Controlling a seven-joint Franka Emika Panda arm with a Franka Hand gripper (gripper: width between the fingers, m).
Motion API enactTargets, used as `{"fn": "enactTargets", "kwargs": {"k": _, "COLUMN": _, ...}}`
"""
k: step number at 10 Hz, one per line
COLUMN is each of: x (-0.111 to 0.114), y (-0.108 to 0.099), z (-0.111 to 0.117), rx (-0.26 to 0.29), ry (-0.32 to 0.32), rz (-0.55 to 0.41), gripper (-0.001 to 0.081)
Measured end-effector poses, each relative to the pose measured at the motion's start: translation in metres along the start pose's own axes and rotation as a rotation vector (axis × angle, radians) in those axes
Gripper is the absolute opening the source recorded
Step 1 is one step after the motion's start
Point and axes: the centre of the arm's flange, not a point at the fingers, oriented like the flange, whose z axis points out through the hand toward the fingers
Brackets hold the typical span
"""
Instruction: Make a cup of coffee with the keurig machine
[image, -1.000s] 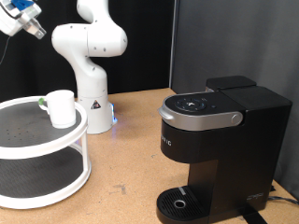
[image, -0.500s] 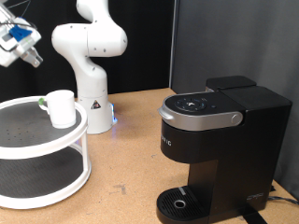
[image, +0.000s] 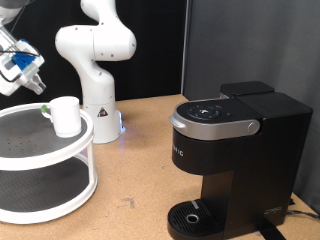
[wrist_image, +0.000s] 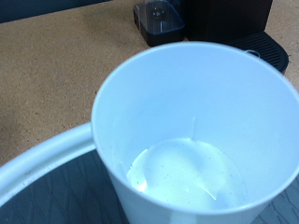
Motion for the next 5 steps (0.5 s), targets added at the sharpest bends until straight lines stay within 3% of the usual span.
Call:
{"fn": "enactTargets", "kwargs": {"k": 1, "x": -0.002, "y": 0.003, "z": 0.005, "rx": -0.005, "ry": -0.004, "rz": -0.002, "gripper": 0.0001}}
{"fn": "enactTargets", "kwargs": {"k": 2, "x": -0.004, "y": 0.005, "z": 0.009, "rx": -0.006, "ry": -0.008, "rz": -0.003, "gripper": 0.0076}}
{"fn": "enactTargets", "kwargs": {"k": 3, "x": -0.005, "y": 0.006, "z": 0.011, "rx": -0.007, "ry": -0.010, "rz": -0.005, "gripper": 0.0258}}
{"fn": "enactTargets", "kwargs": {"k": 4, "x": -0.006, "y": 0.006, "z": 0.014, "rx": -0.011, "ry": -0.010, "rz": -0.007, "gripper": 0.0258}}
{"fn": "enactTargets", "kwargs": {"k": 5, "x": -0.007, "y": 0.007, "z": 0.016, "rx": -0.015, "ry": -0.009, "rz": -0.007, "gripper": 0.0395}}
